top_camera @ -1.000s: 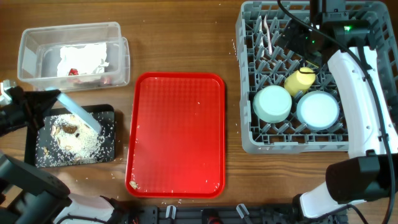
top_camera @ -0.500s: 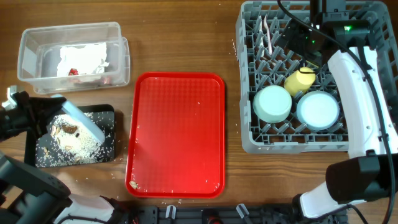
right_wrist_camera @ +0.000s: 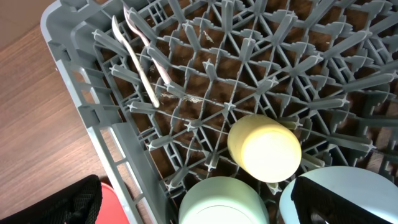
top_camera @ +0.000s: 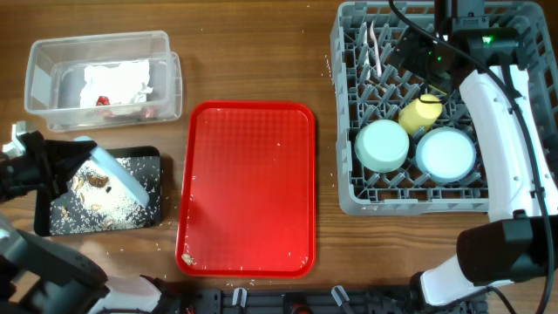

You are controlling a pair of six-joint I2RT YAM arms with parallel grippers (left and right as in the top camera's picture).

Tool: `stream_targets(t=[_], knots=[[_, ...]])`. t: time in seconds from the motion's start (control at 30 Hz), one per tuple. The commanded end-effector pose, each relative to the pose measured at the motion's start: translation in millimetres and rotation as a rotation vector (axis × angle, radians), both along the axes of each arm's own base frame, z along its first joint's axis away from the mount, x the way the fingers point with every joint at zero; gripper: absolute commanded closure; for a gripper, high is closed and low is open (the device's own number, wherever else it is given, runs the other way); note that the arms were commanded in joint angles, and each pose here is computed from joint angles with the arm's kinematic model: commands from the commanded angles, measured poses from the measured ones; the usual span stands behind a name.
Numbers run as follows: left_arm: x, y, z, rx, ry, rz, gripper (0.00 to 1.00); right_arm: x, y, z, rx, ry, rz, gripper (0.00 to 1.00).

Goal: Sort waste into correct bins and load items into the dishwasher rack
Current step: 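Carry the emptied light-blue plate back and lower it onto the red tray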

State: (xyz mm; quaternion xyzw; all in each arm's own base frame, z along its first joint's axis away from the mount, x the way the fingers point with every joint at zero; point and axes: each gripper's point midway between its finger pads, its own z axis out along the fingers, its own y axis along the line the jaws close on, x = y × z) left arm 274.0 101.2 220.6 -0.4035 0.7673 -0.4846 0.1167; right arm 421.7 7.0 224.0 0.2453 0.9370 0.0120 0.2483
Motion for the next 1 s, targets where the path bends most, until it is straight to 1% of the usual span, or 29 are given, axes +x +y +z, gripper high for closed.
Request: stream_targets(t=[0.0, 0.1, 0.23, 0.37, 0.43, 0.57, 0.7, 0.83, 0.97], knots=[[-12.1, -8.3, 20.7, 0.089, -0.019, 0.02, 0.96, -3.3, -3.5, 12.7, -0.013, -0.033, -0.009, 0.0], [-20.7, -15.2, 29.9, 0.149, 0.001, 0.038, 0.96, -3.3, -3.5, 12.7, -0.013, -0.034, -0.01, 0.0], [-39.6, -35.0, 41.7, 0.268, 0.059, 0.055, 0.96, -3.3, -3.5, 12.7, -0.013, -0.033, -0.009, 0.0], [-42.7, -68.4, 58.8, 0.306, 0.009, 0.005, 0.96, -3.3, -3.5, 12.7, -0.013, -0.033, -0.01, 0.0], [-41.8, -83.0, 62.6, 0.329, -0.004, -0.028, 0.96, -3.3, -3.5, 12.7, -0.013, -0.033, -0.009, 0.0], [-37.0, -98.4, 56.1, 0.418, 0.046, -0.056, 0.96, -3.3, -3.5, 12.7, -0.013, -0.033, -0.01, 0.0], [-25.4, -136.4, 54.6, 0.478, -0.014, -0.214, 0.96, -3.3, -3.5, 12.7, -0.013, -0.033, -0.01, 0.0], [-15.5, -167.7, 42.3, 0.539, 0.044, -0.249, 0.96, -3.3, -3.5, 12.7, -0.013, -0.034, -0.01, 0.0], [-2.4, -195.2, 21.0, 0.664, 0.1, -0.265, 0.96, -3.3, -3.5, 12.7, -0.013, -0.033, -0.009, 0.0]])
